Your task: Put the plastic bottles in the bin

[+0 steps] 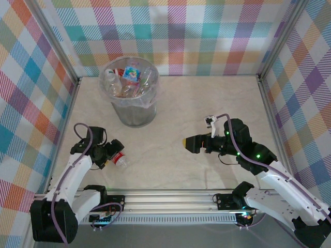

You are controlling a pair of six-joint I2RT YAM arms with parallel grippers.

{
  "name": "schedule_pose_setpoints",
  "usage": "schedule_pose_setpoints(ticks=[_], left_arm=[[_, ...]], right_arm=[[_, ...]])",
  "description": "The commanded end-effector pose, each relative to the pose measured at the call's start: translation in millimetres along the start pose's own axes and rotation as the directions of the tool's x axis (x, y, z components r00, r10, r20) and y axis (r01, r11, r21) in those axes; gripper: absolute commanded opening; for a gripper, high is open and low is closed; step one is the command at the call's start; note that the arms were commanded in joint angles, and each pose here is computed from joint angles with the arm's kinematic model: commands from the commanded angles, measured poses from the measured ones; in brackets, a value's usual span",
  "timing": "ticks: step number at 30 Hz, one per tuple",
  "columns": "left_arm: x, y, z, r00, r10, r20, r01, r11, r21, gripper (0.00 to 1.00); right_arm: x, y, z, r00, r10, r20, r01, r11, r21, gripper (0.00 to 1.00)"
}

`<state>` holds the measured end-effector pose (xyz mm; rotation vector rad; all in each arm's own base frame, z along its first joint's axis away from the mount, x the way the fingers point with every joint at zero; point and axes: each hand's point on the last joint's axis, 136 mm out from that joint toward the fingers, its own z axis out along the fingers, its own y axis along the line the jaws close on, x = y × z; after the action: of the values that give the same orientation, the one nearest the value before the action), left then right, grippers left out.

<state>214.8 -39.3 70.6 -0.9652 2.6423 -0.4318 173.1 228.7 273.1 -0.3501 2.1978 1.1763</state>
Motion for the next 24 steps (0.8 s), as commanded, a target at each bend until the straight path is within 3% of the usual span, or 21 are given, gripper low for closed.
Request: schedule_pose_setpoints(ticks=[1,12,21,24], left_arm=[[-8.0,-12.9,10.9,1.0,0.003,0.02,-0.004,0.999,0.05,0.89],[-5.0,-5.2,37.3,0.999,-0.001,-0.036,0.001,1.0,0.012,0.86],[-3.4,-10.0,27.6,1.0,0.013,-0.015,-0.012,0.998,0.054,0.62],[-1.6,-18.5,17.5,1.0,0.008,-0.011,-0.007,0.995,0.103,0.59]], right_arm=[[2.3,0.0,0.8,1.0,0.003,-0.006,-0.003,1.0,-0.011,1.0],[4.6,-4.5,2.1,1.0,0.013,-0.007,-0.013,1.0,0.001,1.0],[13.3,-11.6,13.6,0.999,0.021,-0.05,-0.021,1.0,0.005,1.0],[15.7,-9.5,18.3,0.997,0.023,-0.077,-0.024,1.0,-0.014,1.0]])
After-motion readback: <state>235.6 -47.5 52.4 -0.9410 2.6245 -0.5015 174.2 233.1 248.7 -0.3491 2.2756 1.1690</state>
